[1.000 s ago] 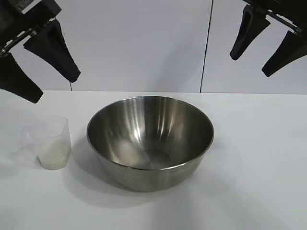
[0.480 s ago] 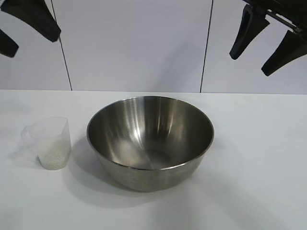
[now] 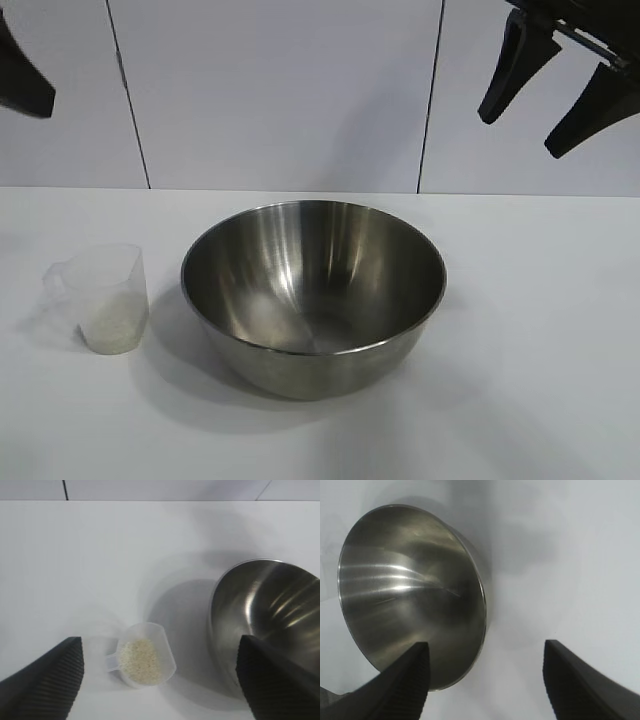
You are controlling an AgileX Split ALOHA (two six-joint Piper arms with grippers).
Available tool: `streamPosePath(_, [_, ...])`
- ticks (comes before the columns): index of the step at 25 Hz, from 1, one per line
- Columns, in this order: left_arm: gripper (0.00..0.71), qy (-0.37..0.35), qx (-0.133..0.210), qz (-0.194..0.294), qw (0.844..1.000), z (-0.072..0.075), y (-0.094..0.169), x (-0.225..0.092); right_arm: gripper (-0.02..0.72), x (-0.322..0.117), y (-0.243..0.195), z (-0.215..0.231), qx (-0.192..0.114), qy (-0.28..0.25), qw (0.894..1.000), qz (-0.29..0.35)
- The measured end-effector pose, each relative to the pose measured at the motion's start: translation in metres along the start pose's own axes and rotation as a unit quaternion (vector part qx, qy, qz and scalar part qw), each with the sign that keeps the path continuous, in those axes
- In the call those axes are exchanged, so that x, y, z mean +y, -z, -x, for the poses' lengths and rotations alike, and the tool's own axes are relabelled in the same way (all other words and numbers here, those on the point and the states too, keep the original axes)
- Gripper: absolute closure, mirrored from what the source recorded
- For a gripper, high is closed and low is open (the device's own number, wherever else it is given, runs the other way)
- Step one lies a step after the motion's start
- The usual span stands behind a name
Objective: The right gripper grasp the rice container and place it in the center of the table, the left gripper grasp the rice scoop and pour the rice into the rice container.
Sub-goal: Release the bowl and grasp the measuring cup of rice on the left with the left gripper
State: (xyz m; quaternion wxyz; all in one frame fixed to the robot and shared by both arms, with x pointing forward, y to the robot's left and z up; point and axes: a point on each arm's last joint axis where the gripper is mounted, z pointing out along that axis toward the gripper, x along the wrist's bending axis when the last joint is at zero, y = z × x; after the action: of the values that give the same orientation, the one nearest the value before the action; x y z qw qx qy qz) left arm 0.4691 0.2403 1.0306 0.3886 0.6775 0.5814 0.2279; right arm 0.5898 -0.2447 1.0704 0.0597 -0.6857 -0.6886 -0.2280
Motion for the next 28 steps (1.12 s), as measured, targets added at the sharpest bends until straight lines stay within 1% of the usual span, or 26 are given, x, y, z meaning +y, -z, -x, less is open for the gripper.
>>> streamPosePath(4, [0.107, 0.003, 0.030, 0.023, 0.999, -0.009, -0.005, -0.022, 0.252, 0.000, 0.000, 0.000, 0.000, 0.000, 1.000, 0.000])
streamPosePath(8, [0.107, 0.004, 0.049, 0.041, 0.998, -0.015, -0.007, -0.035, 0.252, 0.000, 0.000, 0.000, 0.000, 0.000, 1.000, 0.001])
streamPosePath(14, [0.108, -0.038, 0.052, 0.048, 0.997, -0.015, -0.007, -0.035, 0.252, 0.000, 0.000, 0.000, 0.000, 0.000, 1.000, 0.002])
streamPosePath(20, [0.108, -0.025, 0.058, 0.053, 0.997, -0.017, -0.010, -0.041, 0.252, 0.000, 0.000, 0.000, 0.000, 0.000, 1.000, 0.002])
streamPosePath(26, [0.108, -0.022, 0.088, 0.094, 0.991, -0.026, -0.017, -0.061, 0.252, 0.000, 0.000, 0.000, 0.000, 0.000, 1.000, 0.002])
streamPosePath(28, [0.108, -0.028, 0.084, 0.105, 0.990, -0.027, -0.018, -0.068, 0.252, 0.001, 0.000, 0.000, 0.000, 0.000, 1.000, 0.003])
